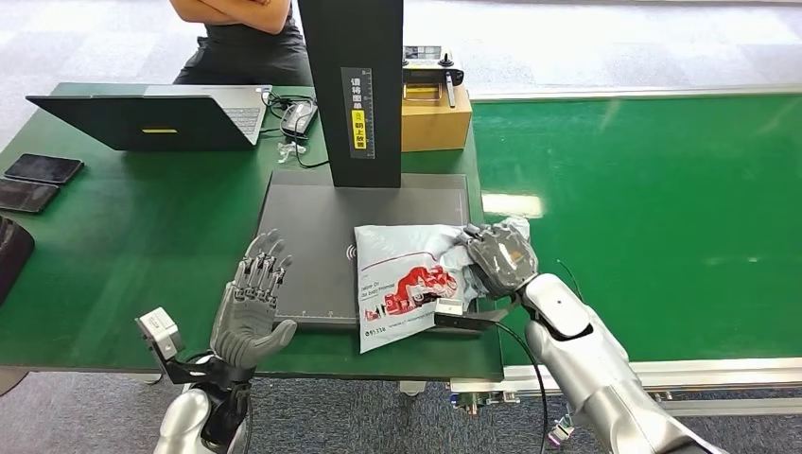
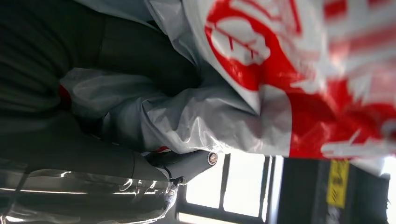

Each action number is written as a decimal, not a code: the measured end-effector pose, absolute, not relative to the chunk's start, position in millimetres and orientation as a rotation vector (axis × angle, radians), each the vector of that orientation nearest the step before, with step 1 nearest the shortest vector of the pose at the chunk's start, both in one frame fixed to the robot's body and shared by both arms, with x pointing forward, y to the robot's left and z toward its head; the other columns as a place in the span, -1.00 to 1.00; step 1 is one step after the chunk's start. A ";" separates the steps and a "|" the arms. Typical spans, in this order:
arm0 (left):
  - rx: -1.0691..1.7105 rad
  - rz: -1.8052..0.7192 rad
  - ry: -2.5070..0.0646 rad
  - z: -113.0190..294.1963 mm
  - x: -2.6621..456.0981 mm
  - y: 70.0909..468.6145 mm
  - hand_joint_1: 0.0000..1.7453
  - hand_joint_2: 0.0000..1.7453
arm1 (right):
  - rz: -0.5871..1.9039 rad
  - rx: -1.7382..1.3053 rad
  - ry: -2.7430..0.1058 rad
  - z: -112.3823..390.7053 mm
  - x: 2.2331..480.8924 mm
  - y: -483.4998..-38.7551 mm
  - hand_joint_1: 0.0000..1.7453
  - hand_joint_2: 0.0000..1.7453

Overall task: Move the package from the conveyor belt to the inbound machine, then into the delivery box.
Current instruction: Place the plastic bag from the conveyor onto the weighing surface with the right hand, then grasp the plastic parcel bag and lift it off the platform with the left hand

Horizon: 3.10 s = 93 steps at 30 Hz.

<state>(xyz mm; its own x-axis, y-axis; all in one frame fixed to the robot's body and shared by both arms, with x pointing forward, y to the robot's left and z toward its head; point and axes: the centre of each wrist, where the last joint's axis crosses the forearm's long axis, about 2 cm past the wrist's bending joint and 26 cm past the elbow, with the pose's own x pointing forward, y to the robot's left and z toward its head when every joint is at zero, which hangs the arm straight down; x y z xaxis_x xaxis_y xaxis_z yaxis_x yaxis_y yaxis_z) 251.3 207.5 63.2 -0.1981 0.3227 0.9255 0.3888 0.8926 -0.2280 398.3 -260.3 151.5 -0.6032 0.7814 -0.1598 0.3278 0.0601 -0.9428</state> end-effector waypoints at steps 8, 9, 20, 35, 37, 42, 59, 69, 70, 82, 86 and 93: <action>-0.553 -0.077 -1.811 69.0 264.0 203.1 -1.00 1.00 | 1.561 -1.107 -2.223 169.7 414.1 -220.7 1.00 1.00; -0.554 -0.077 -1.813 70.1 266.1 202.7 -1.00 1.00 | 1.563 -1.092 -2.254 172.5 414.4 -214.4 1.00 1.00; -0.546 -0.066 -1.819 68.4 271.2 201.0 -1.00 1.00 | 1.600 -0.893 -2.132 175.3 416.7 -158.1 0.30 1.00; -0.525 -0.072 -1.771 60.3 261.5 204.2 -1.00 1.00 | 1.415 -0.773 -1.941 142.0 409.8 -163.8 -1.00 1.00; -0.522 -0.070 -1.770 59.9 261.0 204.4 -1.00 1.00 | 1.328 -0.759 -1.996 139.0 408.0 -167.9 -1.00 1.00; -0.517 -0.064 -1.767 58.6 259.7 205.3 -1.00 1.00 | 1.082 -0.728 -2.144 135.3 404.1 -179.7 -1.00 1.00; -0.490 -0.024 -1.756 53.9 250.4 209.1 -1.00 1.00 | 0.280 -0.436 -2.227 140.7 372.5 -222.1 -1.00 1.00; -0.478 -0.029 -1.746 52.4 247.1 210.5 -1.00 1.00 | 0.231 -0.150 -2.048 119.5 336.6 -234.1 -1.00 1.00; -0.478 -0.030 -1.746 52.4 246.9 210.6 -1.00 1.00 | 0.232 -0.102 -2.029 117.1 333.9 -235.0 -1.00 1.00; -0.469 -0.044 -1.741 51.2 241.9 211.6 -1.00 1.00 | 0.234 0.055 -1.956 101.7 302.8 -246.1 -1.00 1.00; -0.475 -0.047 -1.745 52.5 241.6 210.1 -1.00 1.00 | 0.236 0.043 -1.957 101.2 297.2 -248.3 -1.00 1.00; -0.486 -0.059 -1.745 55.3 243.6 204.7 -1.00 1.00 | 0.234 0.023 -1.979 105.5 293.8 -249.6 -1.00 1.00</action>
